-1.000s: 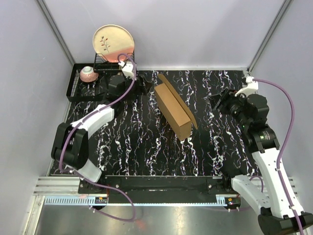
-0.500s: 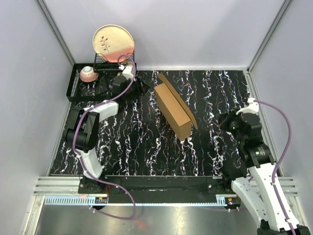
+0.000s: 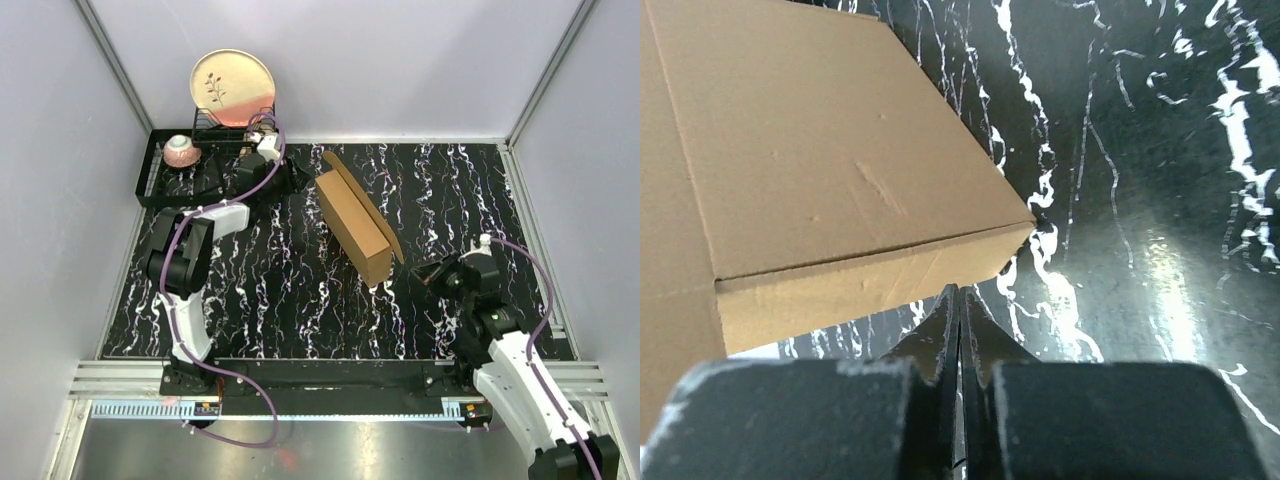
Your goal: Fold the paper box
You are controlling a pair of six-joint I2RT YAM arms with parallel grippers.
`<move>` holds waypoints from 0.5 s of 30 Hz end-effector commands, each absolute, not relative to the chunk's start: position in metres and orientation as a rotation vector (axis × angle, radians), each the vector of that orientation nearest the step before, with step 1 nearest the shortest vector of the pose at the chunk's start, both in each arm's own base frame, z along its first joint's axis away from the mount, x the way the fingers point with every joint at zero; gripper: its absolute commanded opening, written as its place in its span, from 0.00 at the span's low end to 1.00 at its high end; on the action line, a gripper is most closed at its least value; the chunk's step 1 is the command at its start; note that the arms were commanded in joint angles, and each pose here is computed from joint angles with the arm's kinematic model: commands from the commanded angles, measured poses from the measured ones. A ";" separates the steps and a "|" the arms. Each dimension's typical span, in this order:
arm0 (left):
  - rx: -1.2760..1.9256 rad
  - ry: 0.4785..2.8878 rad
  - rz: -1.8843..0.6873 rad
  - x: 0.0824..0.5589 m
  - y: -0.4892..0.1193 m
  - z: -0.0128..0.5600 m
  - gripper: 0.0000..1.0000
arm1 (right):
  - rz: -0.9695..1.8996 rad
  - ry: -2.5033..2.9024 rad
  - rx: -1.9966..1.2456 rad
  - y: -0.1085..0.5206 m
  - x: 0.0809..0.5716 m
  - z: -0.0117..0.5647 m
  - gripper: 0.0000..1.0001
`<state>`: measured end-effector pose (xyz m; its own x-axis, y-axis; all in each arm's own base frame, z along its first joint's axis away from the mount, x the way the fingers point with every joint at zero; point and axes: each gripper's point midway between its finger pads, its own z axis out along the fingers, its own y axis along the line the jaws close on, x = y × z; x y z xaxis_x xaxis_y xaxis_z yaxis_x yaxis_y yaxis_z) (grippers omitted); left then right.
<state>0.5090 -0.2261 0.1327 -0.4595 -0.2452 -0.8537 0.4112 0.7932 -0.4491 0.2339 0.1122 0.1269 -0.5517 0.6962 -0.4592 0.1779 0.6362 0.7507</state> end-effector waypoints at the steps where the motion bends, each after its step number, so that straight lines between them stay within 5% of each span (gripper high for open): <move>1: 0.149 1.901 -0.852 0.509 -0.244 0.128 0.54 | 1.061 1.959 0.674 0.140 0.253 0.153 0.01; 15: 0.272 1.886 -0.940 0.478 -0.281 0.117 0.53 | 1.113 1.959 0.699 0.171 0.286 0.127 0.00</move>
